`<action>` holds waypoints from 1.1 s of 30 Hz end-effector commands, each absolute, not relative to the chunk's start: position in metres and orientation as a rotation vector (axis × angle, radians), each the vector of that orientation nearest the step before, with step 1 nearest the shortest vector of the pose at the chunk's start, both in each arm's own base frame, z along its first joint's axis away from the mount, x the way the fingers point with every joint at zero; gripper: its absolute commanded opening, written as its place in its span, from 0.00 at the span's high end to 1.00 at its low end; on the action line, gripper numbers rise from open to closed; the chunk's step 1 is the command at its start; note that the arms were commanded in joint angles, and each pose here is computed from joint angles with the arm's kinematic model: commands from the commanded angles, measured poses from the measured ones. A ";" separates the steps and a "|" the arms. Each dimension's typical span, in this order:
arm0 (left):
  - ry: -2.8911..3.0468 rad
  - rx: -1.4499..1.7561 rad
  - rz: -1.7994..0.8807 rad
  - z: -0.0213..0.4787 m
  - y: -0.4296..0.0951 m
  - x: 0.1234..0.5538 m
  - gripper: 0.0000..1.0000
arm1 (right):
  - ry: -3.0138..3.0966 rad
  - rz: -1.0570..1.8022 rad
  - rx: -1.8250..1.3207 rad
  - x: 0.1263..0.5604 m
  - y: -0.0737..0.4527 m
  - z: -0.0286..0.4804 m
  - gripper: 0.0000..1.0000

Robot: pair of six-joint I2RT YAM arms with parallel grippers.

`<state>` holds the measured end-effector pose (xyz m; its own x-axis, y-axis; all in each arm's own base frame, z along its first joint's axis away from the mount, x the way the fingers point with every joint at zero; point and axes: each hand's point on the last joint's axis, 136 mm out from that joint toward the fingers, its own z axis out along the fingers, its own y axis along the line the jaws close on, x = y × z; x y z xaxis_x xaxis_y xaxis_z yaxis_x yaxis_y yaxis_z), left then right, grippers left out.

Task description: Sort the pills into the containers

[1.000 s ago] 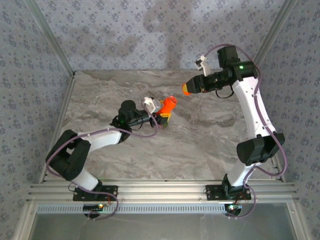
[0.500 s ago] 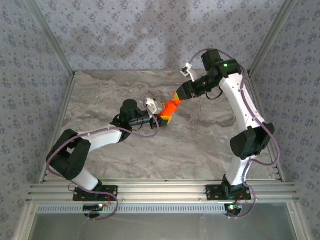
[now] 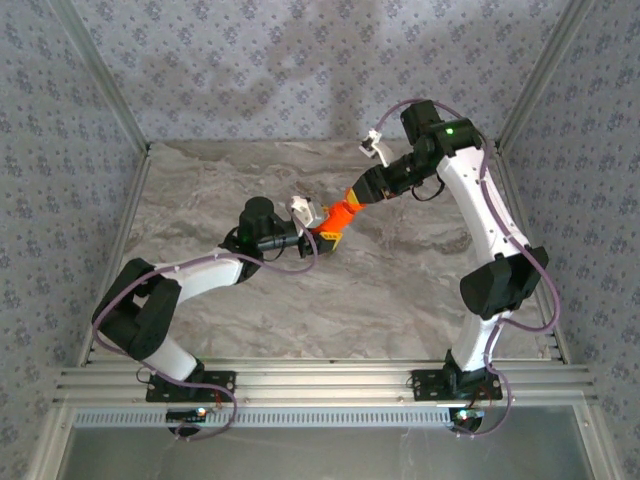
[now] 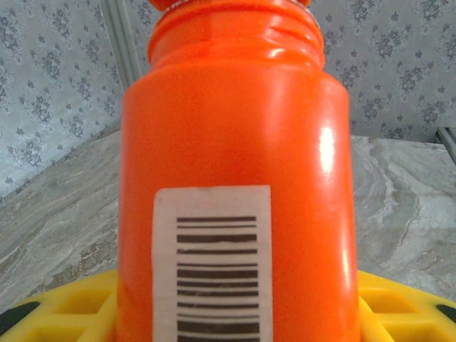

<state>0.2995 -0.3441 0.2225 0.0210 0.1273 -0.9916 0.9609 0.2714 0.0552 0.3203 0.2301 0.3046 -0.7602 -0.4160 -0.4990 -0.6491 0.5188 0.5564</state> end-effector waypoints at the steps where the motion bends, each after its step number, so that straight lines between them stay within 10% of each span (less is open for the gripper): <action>1: 1.287 1.119 -0.906 0.255 -0.344 0.297 1.00 | 2.479 1.088 -0.926 0.313 0.231 0.300 0.56; 33: 1.243 1.198 -0.909 0.265 -0.342 0.281 1.00 | 2.515 1.149 -1.034 0.298 0.250 0.284 0.59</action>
<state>0.2899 -0.3398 0.2251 0.0341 0.1640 -0.9859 0.9698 0.2329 0.0723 0.3033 0.2467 0.2855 -0.7466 -0.4966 -0.4426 -0.6611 0.4792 0.5774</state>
